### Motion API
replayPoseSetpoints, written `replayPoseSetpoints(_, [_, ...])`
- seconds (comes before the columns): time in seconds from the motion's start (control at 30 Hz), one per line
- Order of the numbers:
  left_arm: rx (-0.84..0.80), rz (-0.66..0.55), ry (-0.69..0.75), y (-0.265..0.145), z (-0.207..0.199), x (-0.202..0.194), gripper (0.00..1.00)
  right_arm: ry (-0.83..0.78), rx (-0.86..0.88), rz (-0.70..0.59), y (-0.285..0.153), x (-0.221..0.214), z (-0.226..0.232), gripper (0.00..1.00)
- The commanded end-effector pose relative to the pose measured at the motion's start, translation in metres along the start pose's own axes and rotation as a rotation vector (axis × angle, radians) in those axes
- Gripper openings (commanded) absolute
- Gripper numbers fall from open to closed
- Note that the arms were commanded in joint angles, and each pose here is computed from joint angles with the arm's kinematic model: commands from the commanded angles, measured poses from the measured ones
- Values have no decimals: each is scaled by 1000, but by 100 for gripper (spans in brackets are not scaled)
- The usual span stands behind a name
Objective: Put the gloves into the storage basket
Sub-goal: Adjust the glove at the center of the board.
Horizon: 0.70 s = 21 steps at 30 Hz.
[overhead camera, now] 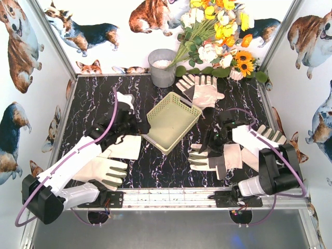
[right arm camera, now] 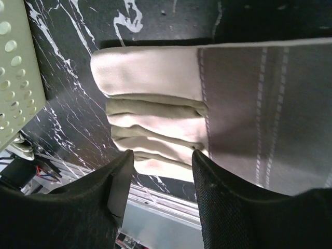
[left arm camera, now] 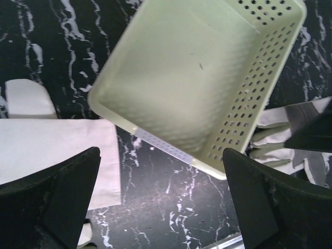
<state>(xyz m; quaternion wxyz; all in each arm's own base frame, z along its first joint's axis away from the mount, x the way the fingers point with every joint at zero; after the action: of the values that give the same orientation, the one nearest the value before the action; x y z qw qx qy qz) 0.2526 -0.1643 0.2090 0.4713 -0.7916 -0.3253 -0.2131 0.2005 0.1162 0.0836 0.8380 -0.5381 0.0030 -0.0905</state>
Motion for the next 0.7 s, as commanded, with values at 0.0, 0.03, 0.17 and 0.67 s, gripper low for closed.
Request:
replayPoseSetpoints(0.0, [-72, -37, -53, -13, -34, 4, 96, -23, 100, -74, 14, 16, 17, 50])
replayPoseSetpoints(0.03, [-81, -31, -49, -14, -40, 0, 96, -20, 105, -82, 18, 18, 16, 50])
replayPoseSetpoints(0.17, [-100, -1, -31, -23, -66, -19, 96, -27, 106, -136, 33, 32, 14, 50])
replayPoseSetpoints(0.67, [-137, 79, -59, -30, -141, -81, 96, -149, 142, -269, 4, 91, 43, 55])
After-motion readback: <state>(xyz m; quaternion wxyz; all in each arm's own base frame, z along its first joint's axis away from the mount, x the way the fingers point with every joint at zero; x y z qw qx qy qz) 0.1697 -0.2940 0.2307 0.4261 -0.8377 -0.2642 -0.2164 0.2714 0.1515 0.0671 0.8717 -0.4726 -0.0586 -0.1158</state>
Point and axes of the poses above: each gripper's point midway between its finger pads, its own y axis out along the fingers, its own z axis along the line the jaws close on, x = y × z, the point moved 4 cm from there along -y, back along the fingers, and after that the axes turned 10 degrees about -y, right-handed, at the moved point
